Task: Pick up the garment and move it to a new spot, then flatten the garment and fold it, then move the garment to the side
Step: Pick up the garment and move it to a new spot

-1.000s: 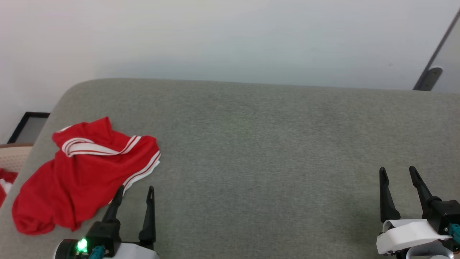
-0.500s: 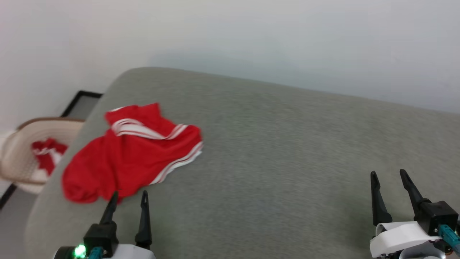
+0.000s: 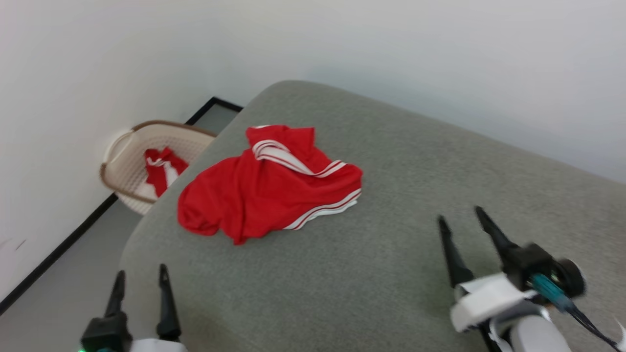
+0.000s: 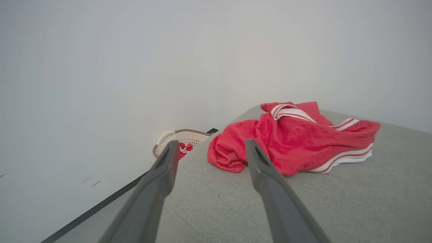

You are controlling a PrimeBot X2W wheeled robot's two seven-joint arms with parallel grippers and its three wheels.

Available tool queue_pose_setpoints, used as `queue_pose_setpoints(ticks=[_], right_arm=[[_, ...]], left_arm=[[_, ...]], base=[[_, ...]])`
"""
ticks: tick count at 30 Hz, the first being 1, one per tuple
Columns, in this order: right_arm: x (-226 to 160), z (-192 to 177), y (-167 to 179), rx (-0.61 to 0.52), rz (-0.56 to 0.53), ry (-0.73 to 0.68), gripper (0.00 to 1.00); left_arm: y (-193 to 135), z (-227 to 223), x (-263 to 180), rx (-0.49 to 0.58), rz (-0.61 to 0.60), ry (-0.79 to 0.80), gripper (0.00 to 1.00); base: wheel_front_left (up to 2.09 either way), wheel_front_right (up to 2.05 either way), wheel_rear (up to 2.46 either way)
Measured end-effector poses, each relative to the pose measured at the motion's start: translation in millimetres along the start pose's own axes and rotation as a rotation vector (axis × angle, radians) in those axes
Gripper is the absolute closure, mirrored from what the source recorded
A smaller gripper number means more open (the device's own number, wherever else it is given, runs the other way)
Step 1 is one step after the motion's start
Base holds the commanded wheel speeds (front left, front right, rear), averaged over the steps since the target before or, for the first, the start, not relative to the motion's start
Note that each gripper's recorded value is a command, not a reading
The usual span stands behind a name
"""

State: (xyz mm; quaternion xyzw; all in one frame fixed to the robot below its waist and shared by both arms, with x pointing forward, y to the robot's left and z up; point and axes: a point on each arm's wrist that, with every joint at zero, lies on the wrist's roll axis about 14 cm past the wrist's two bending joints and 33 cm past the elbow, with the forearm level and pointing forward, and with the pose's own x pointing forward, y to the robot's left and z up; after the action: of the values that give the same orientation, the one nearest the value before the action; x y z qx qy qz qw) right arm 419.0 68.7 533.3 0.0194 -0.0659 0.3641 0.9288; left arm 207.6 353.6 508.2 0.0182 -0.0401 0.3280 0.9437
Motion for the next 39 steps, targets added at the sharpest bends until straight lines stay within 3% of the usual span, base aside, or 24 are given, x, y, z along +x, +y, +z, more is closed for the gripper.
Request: queue_pose_setpoints(ticks=[7,13,21,30,36,39], right_arm=[[29,-9,44,0.035,0.16,0.016,0.0],[32,-11,49,0.052,0.177,0.021,0.0],[5,-22,7,0.048,0.04,0.047,0.0],[-7,-13,-30,0.01,-0.064,0.013,0.0],[-28,-19,-69,0.01,-0.183,0.02,0.0],[-41,-25,-88,0.011,-0.24,0.035,0.0]], left_arm=[[25,-3,-11,0.001,0.105,0.024,0.0],[22,-7,-15,-0.019,0.096,0.041,0.0],[-37,5,26,0.023,-0.179,-0.005,0.0],[-70,52,117,-0.013,-0.288,-0.103,0.0],[-98,41,173,-0.025,-0.348,-0.023,0.0],[-115,11,194,-0.031,-0.378,0.14,0.0]], base=[[0.0,0.0,0.0],[0.0,0.0,0.0],[0.0,0.0,0.0],[0.0,0.0,0.0],[0.0,0.0,0.0],[0.0,0.0,0.0]])
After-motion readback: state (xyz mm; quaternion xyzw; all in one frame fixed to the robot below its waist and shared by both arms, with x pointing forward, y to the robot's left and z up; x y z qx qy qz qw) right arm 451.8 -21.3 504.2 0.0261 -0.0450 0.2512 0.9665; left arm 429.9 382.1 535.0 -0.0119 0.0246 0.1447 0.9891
